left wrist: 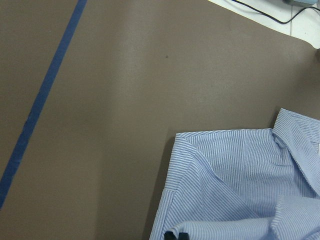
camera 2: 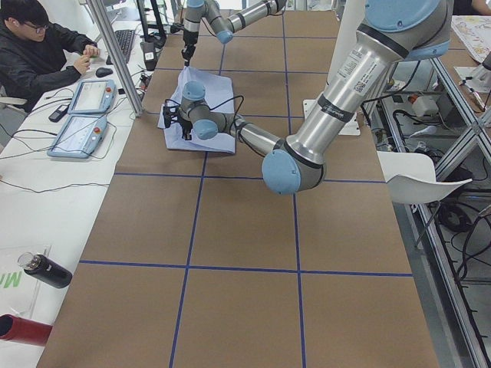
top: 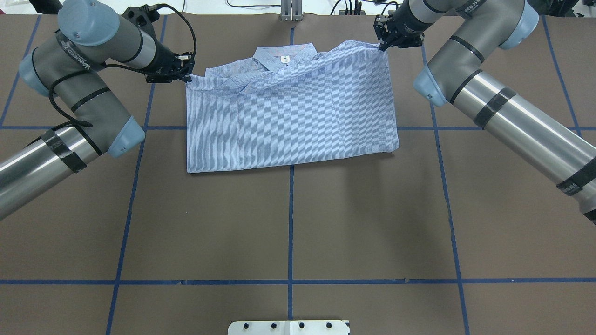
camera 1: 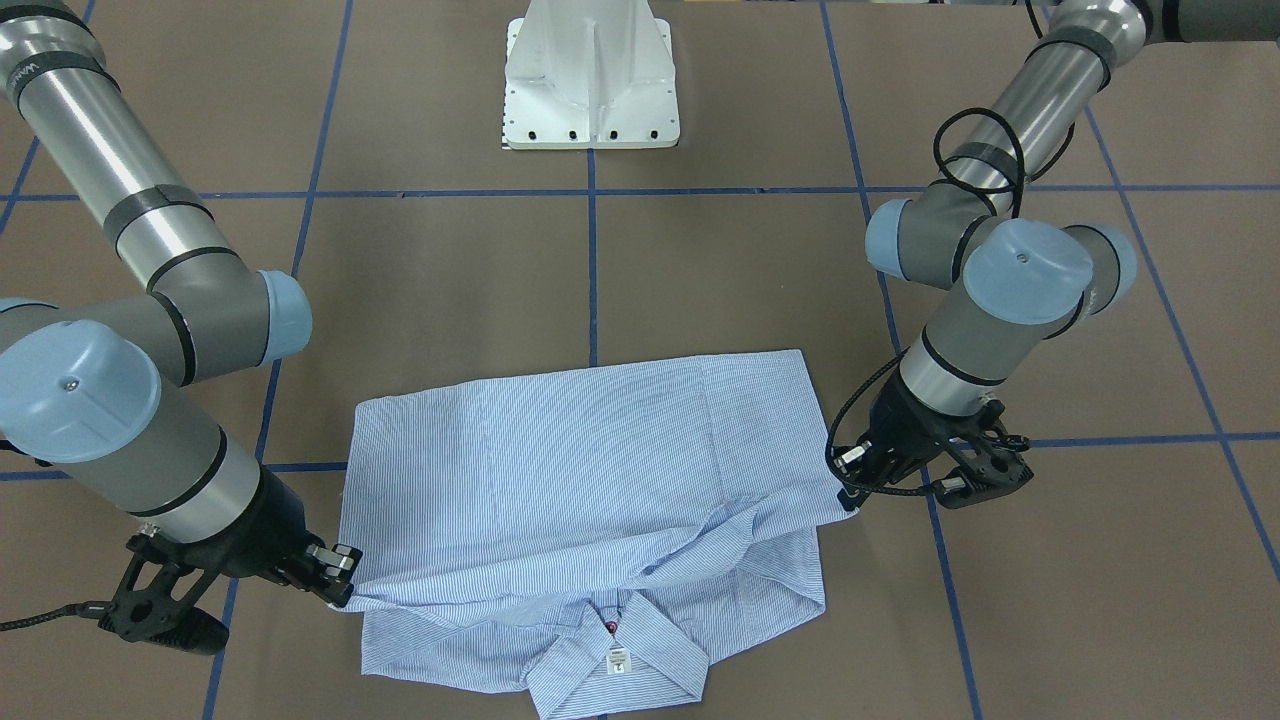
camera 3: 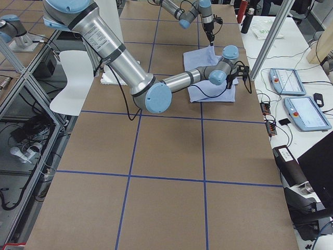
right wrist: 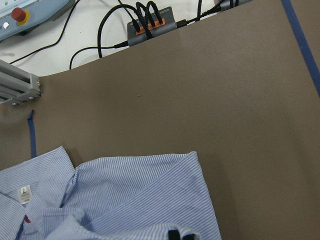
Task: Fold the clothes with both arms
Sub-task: 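Lay the hem down near the collar and open both grippers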
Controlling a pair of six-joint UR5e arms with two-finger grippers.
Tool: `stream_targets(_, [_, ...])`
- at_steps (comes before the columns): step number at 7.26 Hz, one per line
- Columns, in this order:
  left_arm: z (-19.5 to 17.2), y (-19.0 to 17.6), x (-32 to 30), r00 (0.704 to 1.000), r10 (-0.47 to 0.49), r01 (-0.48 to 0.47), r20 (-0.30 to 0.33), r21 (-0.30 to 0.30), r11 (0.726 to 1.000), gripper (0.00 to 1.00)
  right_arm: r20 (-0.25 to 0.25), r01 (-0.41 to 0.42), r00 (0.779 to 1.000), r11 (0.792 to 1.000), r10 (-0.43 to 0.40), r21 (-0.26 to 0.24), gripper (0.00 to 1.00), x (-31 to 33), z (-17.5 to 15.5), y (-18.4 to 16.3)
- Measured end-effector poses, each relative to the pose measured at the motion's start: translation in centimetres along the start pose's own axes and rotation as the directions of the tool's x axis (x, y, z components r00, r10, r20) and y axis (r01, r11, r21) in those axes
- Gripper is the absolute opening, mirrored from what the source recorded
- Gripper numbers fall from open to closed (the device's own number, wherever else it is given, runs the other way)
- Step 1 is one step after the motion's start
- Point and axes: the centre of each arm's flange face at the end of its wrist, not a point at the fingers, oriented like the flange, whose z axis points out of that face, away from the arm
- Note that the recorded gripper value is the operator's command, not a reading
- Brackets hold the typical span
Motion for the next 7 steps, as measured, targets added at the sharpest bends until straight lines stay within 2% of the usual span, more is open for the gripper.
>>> stream_targets(3, [0.9, -0.5, 0.0, 1.000, -0.007, 0.007, 0.008, 0.000, 1.000, 0.00, -0.022, -0.006, 1.000, 1.000, 0.006, 0.010, 0.00, 0.1, 1.0, -0.3])
stream_targets(4, [1.1, -0.6, -0.1, 1.000, -0.008, 0.008, 0.010, 0.004, 1.000, 0.34, -0.028, -0.007, 1.000, 1.000, 0.008, 0.010, 0.48, 0.3, 1.2, -0.3])
stream_targets(5, [1.2, -0.8, 0.0, 1.000, -0.007, 0.007, 0.011, 0.015, 1.000, 0.99, -0.031, -0.007, 0.999, 1.000, 0.007, 0.008, 0.99, 0.3, 1.5, -0.1])
stream_targets(7, [0.9, -1.3, 0.6, 1.000, -0.002, 0.002, 0.004, 0.036, 0.999, 1.00, -0.037, -0.004, 0.999, 1.000, 0.004, 0.008, 1.00, 0.3, 2.1, 0.4])
